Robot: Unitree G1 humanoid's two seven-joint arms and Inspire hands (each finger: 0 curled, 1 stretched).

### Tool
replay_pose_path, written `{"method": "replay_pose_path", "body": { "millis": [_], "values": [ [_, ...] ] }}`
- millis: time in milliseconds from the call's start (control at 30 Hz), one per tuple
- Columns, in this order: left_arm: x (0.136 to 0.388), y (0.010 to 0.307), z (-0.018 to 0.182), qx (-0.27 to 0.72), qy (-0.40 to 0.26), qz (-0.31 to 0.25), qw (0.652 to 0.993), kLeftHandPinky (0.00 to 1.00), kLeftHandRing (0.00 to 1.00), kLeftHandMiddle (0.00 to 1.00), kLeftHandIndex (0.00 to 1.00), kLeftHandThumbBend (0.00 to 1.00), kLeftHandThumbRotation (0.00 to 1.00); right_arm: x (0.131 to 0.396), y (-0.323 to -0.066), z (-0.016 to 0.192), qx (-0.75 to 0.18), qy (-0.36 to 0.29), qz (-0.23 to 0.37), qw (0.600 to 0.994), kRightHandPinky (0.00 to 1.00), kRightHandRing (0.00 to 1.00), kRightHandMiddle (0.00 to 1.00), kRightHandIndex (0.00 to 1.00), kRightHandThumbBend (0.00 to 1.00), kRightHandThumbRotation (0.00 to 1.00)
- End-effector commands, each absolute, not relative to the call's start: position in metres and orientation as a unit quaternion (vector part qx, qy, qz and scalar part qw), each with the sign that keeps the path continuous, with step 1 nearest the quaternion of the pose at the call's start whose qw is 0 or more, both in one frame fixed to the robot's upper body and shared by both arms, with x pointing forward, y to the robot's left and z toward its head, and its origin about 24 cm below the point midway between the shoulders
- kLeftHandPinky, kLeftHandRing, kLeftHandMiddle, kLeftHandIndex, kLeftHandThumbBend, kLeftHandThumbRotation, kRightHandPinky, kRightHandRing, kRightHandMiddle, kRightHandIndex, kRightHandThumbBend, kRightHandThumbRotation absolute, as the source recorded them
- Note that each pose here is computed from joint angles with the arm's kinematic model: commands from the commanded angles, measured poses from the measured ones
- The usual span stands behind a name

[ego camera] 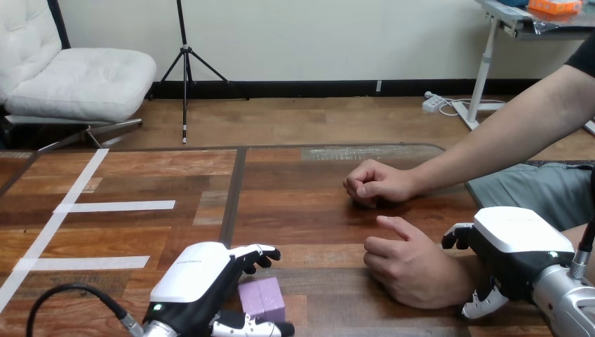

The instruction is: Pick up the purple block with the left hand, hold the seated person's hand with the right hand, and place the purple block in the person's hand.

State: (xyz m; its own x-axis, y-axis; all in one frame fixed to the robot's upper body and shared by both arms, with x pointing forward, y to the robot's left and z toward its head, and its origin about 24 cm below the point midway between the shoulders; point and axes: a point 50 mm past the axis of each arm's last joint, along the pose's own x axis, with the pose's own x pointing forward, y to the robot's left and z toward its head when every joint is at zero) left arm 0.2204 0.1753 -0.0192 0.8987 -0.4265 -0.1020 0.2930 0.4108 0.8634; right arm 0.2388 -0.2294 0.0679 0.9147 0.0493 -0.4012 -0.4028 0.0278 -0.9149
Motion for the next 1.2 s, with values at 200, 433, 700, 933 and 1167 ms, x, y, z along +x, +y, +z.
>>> {"method": "replay_pose_path", "body": {
  "millis": [200, 433, 700, 933, 1167],
  "values": [
    [0.227, 0.176, -0.029, 0.529, -0.061, -0.187, 0.826, 0.36, 0.45, 0.53, 0.60, 0.49, 0.30, 0.243, -0.225, 0.084, -0.688, 0.093, 0.144, 0.705, 0.78, 0.78, 0.79, 0.77, 0.79, 0.05],
    [0.228, 0.174, -0.032, 0.530, -0.063, -0.170, 0.828, 0.28, 0.35, 0.44, 0.54, 0.41, 0.28, 0.242, -0.225, 0.084, -0.686, 0.092, 0.143, 0.708, 0.78, 0.78, 0.78, 0.77, 0.80, 0.05],
    [0.228, 0.174, -0.035, 0.527, -0.065, -0.161, 0.832, 0.22, 0.29, 0.38, 0.51, 0.37, 0.28, 0.241, -0.226, 0.085, -0.685, 0.093, 0.144, 0.708, 0.78, 0.78, 0.78, 0.77, 0.80, 0.06],
    [0.228, 0.175, -0.037, 0.525, -0.068, -0.158, 0.834, 0.22, 0.29, 0.39, 0.51, 0.37, 0.29, 0.240, -0.226, 0.086, -0.688, 0.094, 0.145, 0.705, 0.78, 0.78, 0.79, 0.77, 0.79, 0.07],
    [0.229, 0.175, -0.038, 0.521, -0.070, -0.154, 0.837, 0.22, 0.30, 0.40, 0.51, 0.38, 0.30, 0.240, -0.226, 0.086, -0.688, 0.098, 0.145, 0.704, 0.78, 0.79, 0.79, 0.78, 0.79, 0.07]
  ]
}}
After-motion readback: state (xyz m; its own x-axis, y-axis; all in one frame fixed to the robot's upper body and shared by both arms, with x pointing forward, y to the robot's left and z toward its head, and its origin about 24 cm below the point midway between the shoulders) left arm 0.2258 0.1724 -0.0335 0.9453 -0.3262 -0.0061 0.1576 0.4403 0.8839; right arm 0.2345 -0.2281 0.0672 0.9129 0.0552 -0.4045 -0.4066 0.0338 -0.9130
